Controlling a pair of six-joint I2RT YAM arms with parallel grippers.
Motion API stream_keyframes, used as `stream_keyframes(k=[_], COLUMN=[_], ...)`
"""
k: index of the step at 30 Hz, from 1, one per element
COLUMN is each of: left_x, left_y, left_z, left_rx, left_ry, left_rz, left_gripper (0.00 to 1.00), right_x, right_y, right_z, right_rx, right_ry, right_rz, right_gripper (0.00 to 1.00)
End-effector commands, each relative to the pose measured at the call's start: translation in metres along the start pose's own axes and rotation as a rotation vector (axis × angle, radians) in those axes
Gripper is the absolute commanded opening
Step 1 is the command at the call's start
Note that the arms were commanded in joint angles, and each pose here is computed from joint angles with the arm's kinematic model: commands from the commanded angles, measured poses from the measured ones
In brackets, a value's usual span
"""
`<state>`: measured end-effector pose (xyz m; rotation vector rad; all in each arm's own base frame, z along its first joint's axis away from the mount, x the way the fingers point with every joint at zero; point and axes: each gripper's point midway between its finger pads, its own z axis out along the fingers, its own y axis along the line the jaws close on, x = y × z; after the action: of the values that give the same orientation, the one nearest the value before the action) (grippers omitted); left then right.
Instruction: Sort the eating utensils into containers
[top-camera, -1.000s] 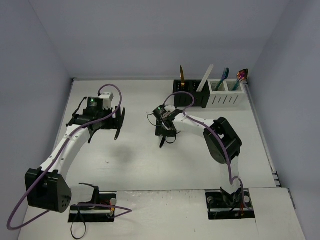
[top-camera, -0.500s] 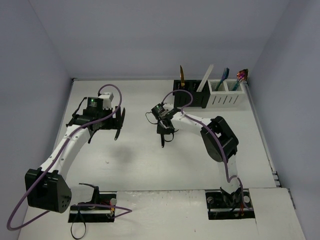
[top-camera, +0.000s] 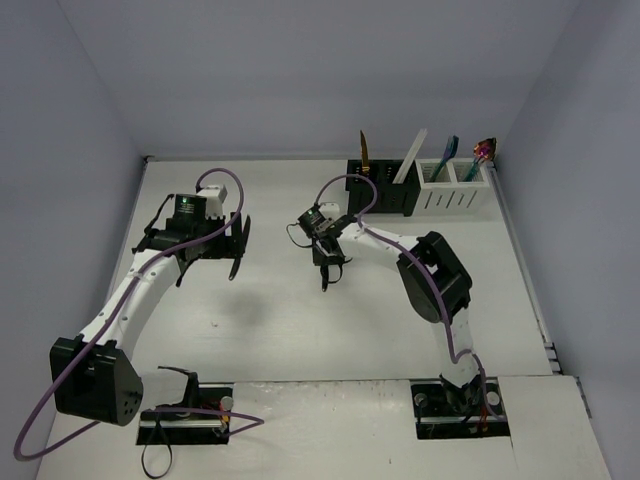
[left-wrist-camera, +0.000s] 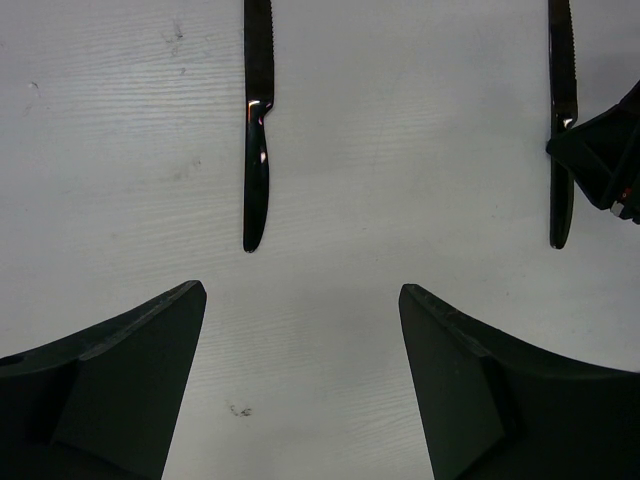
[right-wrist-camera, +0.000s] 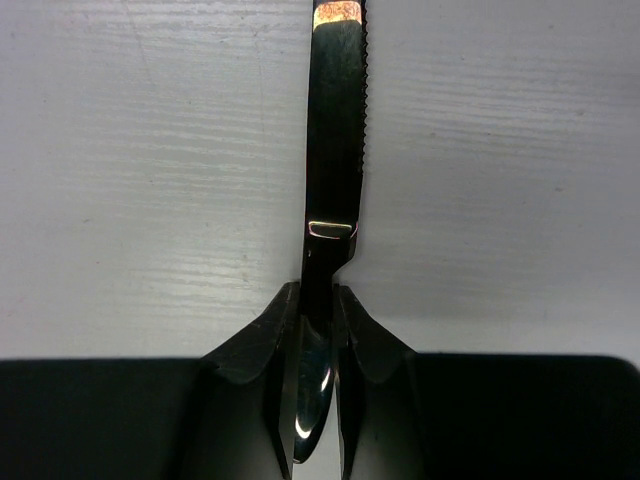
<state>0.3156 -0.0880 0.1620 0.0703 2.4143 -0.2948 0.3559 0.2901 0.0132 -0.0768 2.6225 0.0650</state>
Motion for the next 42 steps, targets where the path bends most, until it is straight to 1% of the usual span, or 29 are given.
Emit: stream_keyframes(k=[1,5,6,8,9,10,12,14,15,16,19,23,28,31,35,39,42], left_x=[-0.028,-0.027,-0.027,-0.027,-0.027,-0.027,-0.027,-0.026,-0.026,-0.026,-0.024,-0.023,-0.02,-0.017,-0.017,-0.016,-0.015], left_y=[-0.007,-0.006,-0.006,-0.005,-0.004,-0.004,-0.003,-0.003,-0.003,-0.002,0.0,0.003,0.006,0.007,0.008,0.01,0.01], left_z=[-0.016,-0.015,-0.015,-0.016,-0.015,-0.015,-0.015,-0.013,-0.013,-0.013,-0.011,-0.009,-0.004,0.0,0.002,0.004,0.005], left_rx=[0.025,0.019,0.018,0.013,0.01,0.01,0.005,0.003,0.002,0.001,-0.01,-0.028,-0.042,-0.046,-0.05,-0.056,-0.06], left_ry=[-0.096,-0.097,-0.097,-0.099,-0.096,-0.099,-0.096,-0.092,-0.09,-0.088,-0.084,-0.078,-0.06,-0.042,-0.035,-0.029,-0.023], left_rz=[0.004,0.002,0.002,0.002,0.001,0.002,0.0,0.0,0.0,0.0,0.002,0.005,0.005,0.007,0.007,0.007,0.006], left_gripper=[0.76,0.76,0.76,0.76,0.76,0.76,0.76,0.76,0.76,0.76,0.76,0.76,0.76,0.76,0.76,0.76,0.76], right_x=[-0.052,-0.099,-0.108,-0.14,-0.149,-0.165,-0.194,-0.226,-0.239,-0.248,-0.291,-0.33,-0.356,-0.36,-0.357,-0.344,-0.336], right_y=[-0.006,-0.005,-0.004,-0.012,-0.017,-0.02,-0.038,-0.059,-0.072,-0.073,-0.105,-0.122,-0.136,-0.138,-0.139,-0.134,-0.134], right_z=[-0.055,-0.104,-0.116,-0.151,-0.16,-0.179,-0.195,-0.217,-0.22,-0.226,-0.236,-0.24,-0.209,-0.171,-0.131,-0.099,-0.085], right_rx=[-0.002,-0.034,-0.046,-0.044,-0.042,-0.061,-0.057,-0.069,-0.062,-0.075,-0.06,-0.039,-0.012,-0.001,-0.015,-0.027,-0.033], right_ry=[-0.146,-0.306,-0.342,-0.463,-0.497,-0.568,-0.66,-0.78,-0.819,-0.856,-0.996,-1.112,-1.157,-1.124,-1.079,-1.034,-1.015], right_rz=[-0.122,-0.186,-0.181,-0.18,-0.191,-0.167,-0.132,-0.09,-0.064,-0.054,-0.018,-0.022,-0.017,-0.022,-0.019,-0.039,-0.038], right_gripper=[0.0,0.0,0.0,0.0,0.0,0.0,0.0,0.0,0.0,0.0,0.0,0.0,0.0,0.0,0.0,0.0,0.0])
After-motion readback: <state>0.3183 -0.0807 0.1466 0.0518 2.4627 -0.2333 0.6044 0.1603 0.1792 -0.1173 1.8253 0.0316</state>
